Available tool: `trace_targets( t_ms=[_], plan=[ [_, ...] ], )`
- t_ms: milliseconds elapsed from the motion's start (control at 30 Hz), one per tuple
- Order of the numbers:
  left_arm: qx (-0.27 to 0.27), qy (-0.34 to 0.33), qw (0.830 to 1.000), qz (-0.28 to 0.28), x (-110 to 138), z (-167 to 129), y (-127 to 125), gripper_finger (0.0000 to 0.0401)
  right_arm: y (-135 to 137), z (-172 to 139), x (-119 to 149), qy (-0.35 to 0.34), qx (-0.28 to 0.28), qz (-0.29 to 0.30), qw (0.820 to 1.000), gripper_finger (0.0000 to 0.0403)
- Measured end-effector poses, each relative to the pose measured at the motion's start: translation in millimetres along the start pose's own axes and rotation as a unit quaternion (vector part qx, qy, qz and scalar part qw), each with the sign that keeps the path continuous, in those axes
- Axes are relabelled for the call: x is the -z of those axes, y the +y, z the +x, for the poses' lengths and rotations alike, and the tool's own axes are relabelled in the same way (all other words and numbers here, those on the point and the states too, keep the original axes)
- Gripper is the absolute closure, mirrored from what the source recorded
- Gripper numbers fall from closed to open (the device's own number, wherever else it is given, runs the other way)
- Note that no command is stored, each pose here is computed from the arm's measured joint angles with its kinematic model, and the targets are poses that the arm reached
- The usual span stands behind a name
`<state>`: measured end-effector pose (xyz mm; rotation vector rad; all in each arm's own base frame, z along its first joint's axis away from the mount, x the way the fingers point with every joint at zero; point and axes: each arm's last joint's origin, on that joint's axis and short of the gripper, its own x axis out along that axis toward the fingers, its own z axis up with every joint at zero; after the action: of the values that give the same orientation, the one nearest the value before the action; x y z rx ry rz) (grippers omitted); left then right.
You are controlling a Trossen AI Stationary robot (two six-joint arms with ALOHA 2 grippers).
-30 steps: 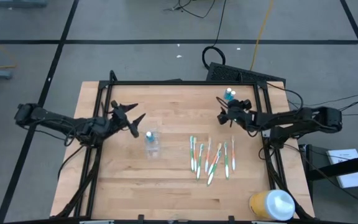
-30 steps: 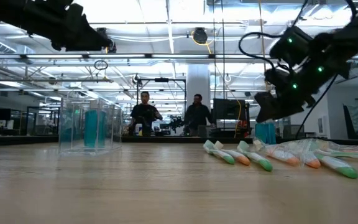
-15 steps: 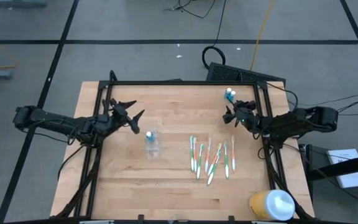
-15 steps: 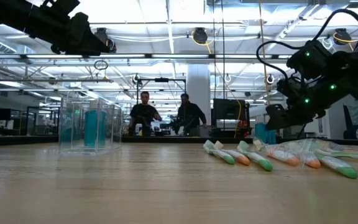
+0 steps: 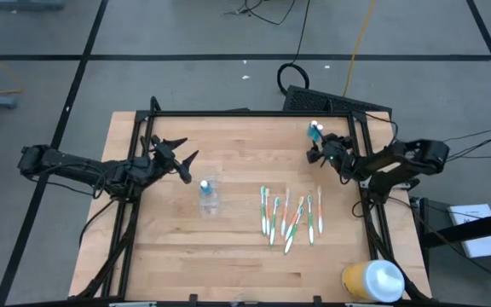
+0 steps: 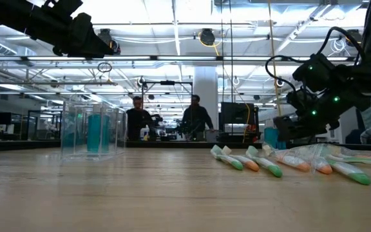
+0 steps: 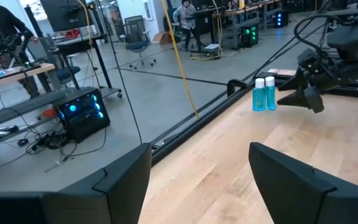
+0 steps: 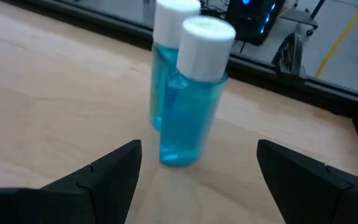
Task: Pick & Place toothbrushing station
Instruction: Put the blue mouthwash in the transparent organizer
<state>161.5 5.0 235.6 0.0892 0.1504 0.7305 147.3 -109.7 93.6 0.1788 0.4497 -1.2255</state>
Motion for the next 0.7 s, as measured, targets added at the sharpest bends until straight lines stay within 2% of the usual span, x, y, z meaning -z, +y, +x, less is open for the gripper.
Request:
trace_targets(
  t_ms=[700],
  plan=[
    [0.000, 0.000, 1.000, 0.000, -0.1, 0.0, 0.0, 0.0123, -1.0, 4.2, -13.1, -0.052, -0.019, 0.009, 0.998, 0.0094]
  ],
)
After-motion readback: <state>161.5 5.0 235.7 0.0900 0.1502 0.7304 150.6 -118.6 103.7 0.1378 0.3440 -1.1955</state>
